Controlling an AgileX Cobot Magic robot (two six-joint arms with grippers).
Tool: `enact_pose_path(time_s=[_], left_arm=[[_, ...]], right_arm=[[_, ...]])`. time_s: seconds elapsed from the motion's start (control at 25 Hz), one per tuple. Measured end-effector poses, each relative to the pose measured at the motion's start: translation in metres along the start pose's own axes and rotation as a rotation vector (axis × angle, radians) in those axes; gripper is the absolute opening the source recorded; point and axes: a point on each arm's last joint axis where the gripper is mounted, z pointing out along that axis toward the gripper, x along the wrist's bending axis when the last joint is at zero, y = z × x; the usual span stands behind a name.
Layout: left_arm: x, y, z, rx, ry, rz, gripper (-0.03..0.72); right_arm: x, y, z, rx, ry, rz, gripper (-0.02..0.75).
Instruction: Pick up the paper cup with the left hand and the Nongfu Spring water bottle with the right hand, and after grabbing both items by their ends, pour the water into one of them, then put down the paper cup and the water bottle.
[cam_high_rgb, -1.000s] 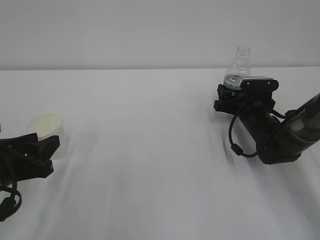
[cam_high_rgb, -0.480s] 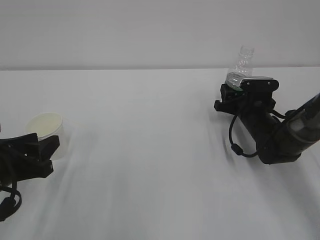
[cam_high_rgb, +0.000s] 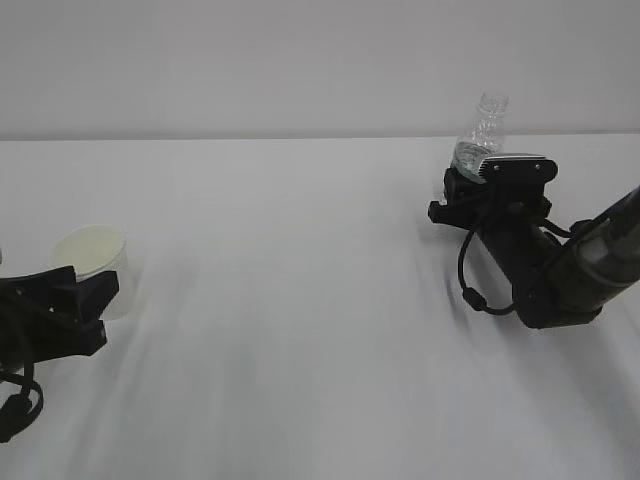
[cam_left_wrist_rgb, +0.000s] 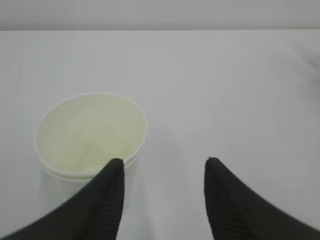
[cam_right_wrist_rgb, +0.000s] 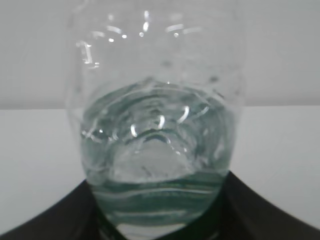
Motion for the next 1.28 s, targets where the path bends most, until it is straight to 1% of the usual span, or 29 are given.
enact_pose_path(time_s=[0.24,0.44,0.64,1.0,1.28], left_arm=[[0.0,0.0,0.0,0.0,0.0,0.0,0.369],[0.0,0.0,0.0,0.0,0.0,0.0,0.368],[0.0,0.0,0.0,0.0,0.0,0.0,0.368],[0.0,0.0,0.0,0.0,0.0,0.0,0.368],[0.001,-0.005,0.001,0.02,0.003,0.001,0.368]], right_arm=[[0.0,-0.001,-0.001,0.0,0.0,-0.016,0.368],[0.0,0.0,-0.011,0.011,0.0,-0.02,0.368],[-0.001,0.007,-0.027,0.062,-0.003,-0.05,0.367],[-0.002,0.042,-0.06,0.055,-0.005,-0.059,0.366],[-0.003,0.069,-0.097,0.045,-0.005,-0.06,0.365]])
